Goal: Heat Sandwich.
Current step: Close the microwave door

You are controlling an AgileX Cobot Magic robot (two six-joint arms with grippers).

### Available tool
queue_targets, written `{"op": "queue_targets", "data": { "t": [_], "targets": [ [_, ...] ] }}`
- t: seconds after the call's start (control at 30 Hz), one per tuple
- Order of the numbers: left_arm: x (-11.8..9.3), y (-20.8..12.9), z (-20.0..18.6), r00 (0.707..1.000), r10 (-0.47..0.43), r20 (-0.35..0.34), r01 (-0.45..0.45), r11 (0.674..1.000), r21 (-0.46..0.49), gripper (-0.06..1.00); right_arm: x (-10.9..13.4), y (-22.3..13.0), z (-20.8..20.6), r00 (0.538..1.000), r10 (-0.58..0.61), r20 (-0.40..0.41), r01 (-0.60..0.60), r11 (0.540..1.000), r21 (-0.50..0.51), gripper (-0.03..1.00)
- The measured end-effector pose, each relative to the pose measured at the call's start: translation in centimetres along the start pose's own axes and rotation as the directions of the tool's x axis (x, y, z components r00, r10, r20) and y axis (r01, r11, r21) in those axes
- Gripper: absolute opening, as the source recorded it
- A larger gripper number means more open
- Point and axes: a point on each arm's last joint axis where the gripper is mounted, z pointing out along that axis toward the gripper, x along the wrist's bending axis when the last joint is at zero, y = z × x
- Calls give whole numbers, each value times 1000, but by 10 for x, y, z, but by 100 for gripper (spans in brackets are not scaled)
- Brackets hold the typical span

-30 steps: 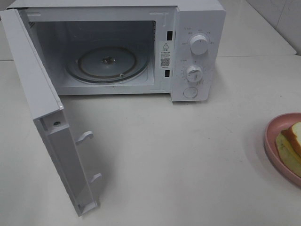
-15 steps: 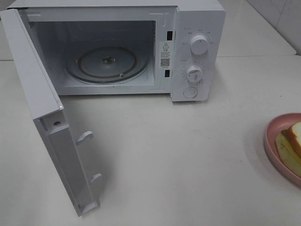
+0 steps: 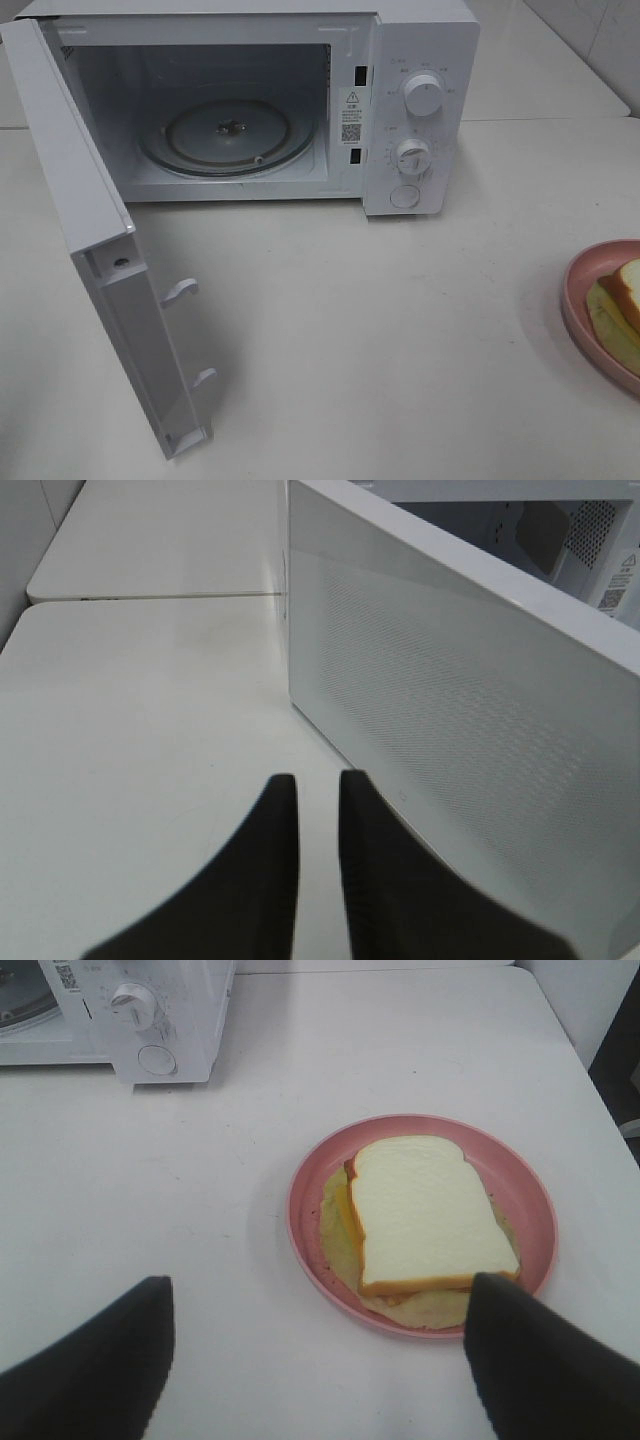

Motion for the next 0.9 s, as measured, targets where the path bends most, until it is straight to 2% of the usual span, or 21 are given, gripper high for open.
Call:
{"op": "queue_targets", "data": {
  "t": [0.03, 0.17, 0.37, 0.7, 0.9],
  "targets": [
    [0, 0, 4, 1000, 2, -4, -2, 1000, 3, 6, 0, 0, 0, 1000, 0, 0, 0, 1000, 0, 77],
    [3, -2, 26, 1000, 12, -18, -12, 1000, 19, 1, 0, 0, 0, 1000, 0, 0, 0, 1000, 0, 77],
    [5, -10, 53, 999, 31, -33, -31, 1000, 2, 0, 0, 0, 0, 1000, 0, 0, 0, 1000, 0, 77],
    [8, -27, 101, 999, 35, -38, -38, 995, -87, 0, 0, 0, 0, 1000, 0, 0, 0, 1000, 0, 77],
    [7, -29, 133, 994, 106, -23, -108, 988, -114, 0, 0, 0, 0, 1000, 0, 0, 0, 1000, 0, 77]
  ]
}}
